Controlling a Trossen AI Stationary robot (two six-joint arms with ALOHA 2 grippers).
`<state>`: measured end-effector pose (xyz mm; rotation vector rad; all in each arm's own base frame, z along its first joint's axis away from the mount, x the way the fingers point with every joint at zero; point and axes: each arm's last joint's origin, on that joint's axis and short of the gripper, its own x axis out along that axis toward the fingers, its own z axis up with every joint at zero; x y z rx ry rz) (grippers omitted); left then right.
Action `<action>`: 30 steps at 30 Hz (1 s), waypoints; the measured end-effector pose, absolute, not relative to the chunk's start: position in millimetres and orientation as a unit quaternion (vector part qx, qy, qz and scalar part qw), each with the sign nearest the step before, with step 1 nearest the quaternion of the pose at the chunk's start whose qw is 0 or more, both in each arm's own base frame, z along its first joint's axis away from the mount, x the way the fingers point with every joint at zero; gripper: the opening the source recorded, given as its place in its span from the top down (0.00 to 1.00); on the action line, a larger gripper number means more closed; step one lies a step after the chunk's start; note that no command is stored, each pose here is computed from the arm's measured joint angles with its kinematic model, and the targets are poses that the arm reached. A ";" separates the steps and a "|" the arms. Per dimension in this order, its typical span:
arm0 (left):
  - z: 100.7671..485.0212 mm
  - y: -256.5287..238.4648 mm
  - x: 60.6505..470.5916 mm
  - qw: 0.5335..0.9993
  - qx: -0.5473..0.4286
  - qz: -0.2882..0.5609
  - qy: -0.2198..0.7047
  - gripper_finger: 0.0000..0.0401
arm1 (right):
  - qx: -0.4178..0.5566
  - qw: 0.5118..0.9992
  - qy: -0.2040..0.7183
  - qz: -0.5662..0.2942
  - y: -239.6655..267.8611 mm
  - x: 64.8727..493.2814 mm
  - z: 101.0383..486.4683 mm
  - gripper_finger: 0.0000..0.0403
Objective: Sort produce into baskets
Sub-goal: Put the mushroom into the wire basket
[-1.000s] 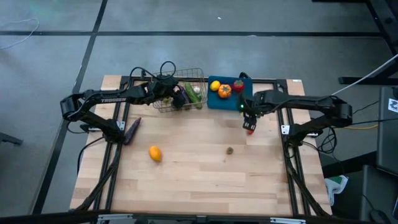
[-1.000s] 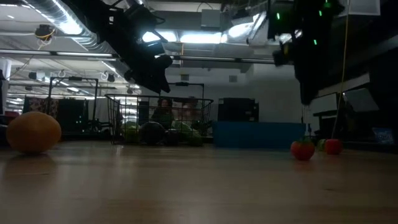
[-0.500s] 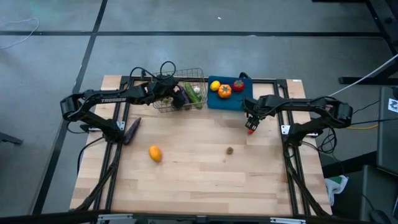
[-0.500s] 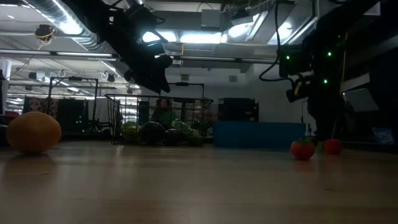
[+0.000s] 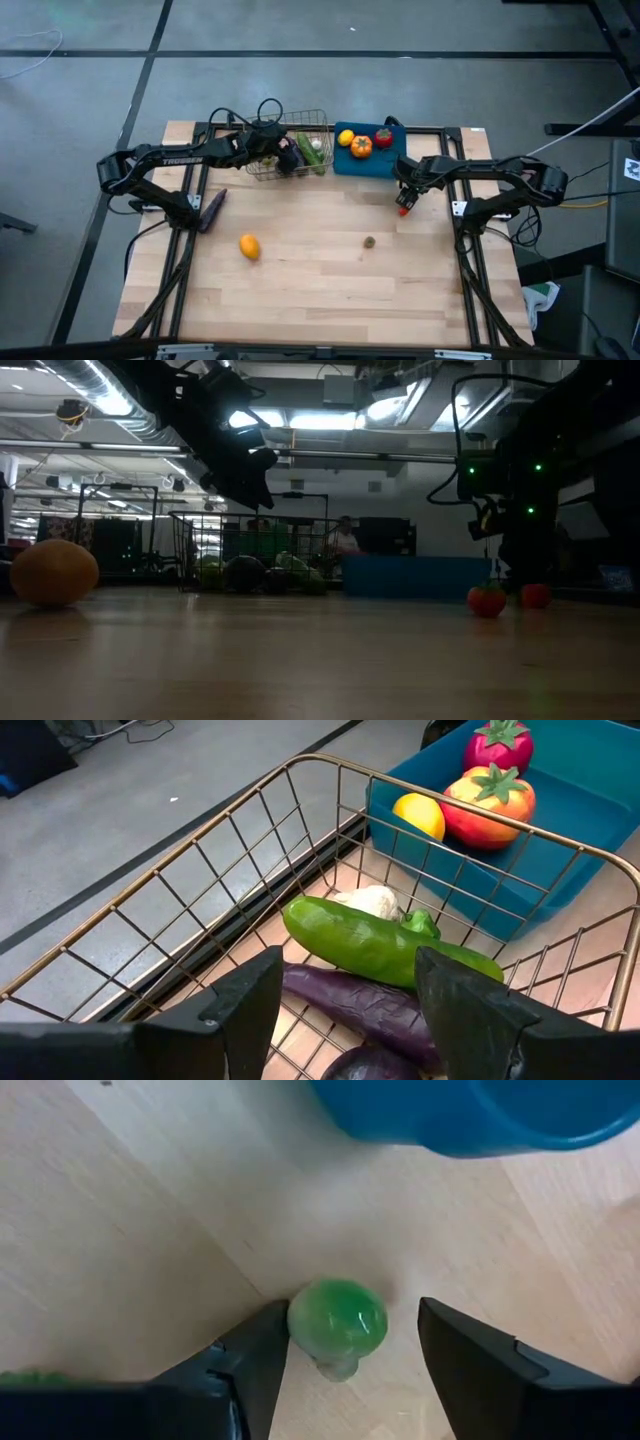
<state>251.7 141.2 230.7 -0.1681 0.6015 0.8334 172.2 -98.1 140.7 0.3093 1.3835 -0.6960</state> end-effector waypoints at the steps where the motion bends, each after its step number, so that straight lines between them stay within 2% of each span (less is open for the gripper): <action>1: 230.8 141.2 251.7 0.868 -0.080 0.398 0.287 0.44 | 0.140 0.704 0.622 -0.312 -98.1 172.2 140.7 0.46; 8: 230.8 141.2 251.7 0.868 -0.080 0.398 0.287 0.44 | 0.151 0.708 0.620 -0.302 -97.3 172.8 140.5 0.65; 13: 230.8 141.2 251.7 0.868 -0.080 0.398 0.287 0.44 | 0.197 0.717 0.604 -0.287 -98.3 180.0 148.5 0.76; 25: 230.8 141.2 251.7 0.868 -0.080 0.398 0.287 0.44 | 0.260 0.791 0.509 -0.218 -111.2 218.4 205.1 0.72; 30: 230.8 141.2 251.7 0.868 -0.080 0.398 0.287 0.44 | 0.251 0.844 0.428 -0.202 -119.3 236.0 225.7 0.71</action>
